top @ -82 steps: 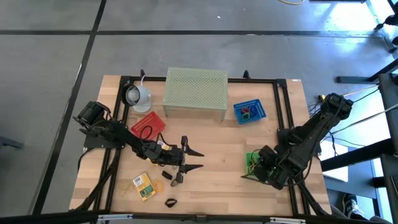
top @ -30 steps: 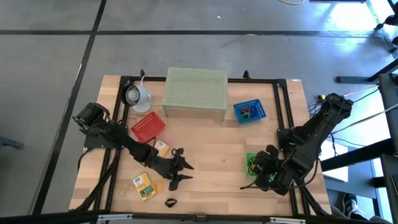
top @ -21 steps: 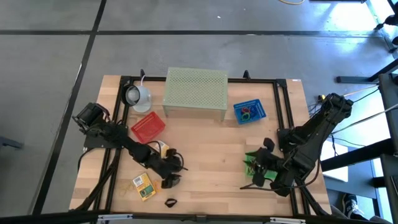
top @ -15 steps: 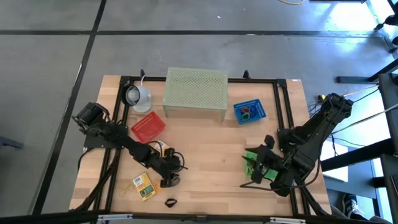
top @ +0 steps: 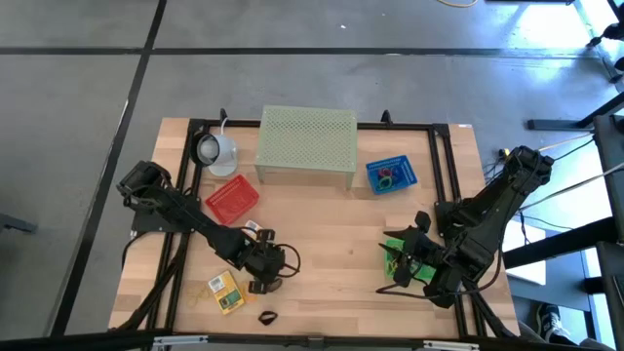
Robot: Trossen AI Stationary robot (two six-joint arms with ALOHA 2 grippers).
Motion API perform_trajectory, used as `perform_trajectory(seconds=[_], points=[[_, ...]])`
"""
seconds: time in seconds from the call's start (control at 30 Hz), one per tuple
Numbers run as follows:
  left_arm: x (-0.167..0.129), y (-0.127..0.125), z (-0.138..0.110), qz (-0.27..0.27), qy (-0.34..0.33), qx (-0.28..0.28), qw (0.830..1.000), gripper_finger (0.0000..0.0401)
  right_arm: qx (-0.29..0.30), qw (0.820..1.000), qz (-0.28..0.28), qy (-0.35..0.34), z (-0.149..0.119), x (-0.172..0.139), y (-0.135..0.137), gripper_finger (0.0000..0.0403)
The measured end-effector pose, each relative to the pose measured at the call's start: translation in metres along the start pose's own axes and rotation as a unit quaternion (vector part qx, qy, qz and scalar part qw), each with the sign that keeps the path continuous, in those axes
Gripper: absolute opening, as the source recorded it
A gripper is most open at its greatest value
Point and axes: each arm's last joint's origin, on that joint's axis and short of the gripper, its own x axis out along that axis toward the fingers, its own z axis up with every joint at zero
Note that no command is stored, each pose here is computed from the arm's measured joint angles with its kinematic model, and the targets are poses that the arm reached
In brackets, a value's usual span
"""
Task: Pick & Place Office Desk Supplies
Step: Put the blue rubber band into the green bin
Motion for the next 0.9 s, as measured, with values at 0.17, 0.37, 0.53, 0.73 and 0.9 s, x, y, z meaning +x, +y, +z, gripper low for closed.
perform_trajectory(seconds=[0.17, 0.37, 0.53, 0.73, 0.9], points=[[0.0, 0.004, -0.005, 0.034, 0.029, -0.023, 0.999, 0.0178, 0.0, 1.0, 0.0, 0.0, 0.0, 0.0, 0.0, 0.0153], [0.004, 0.003, -0.006, 0.028, 0.033, -0.029, 0.999, 0.0178, 0.002, 1.0, 0.0, 0.0, 0.0, 0.0, 0.0, 0.0153], [0.005, 0.002, -0.005, 0.026, 0.027, -0.029, 0.999, 0.0178, 0.002, 1.0, 0.0, 0.0, 0.0, 0.0, 0.0, 0.0153], [0.021, -0.001, -0.008, 0.027, 0.047, -0.023, 0.998, 0.0178, 0.002, 1.0, 0.0, 0.0, 0.0, 0.0, 0.0, 0.0153], [0.03, -0.002, -0.011, 0.026, 0.066, -0.012, 0.997, 0.0164, 0.002, 1.0, 0.0, -0.001, 0.0, 0.0, 0.0, 0.0153]])
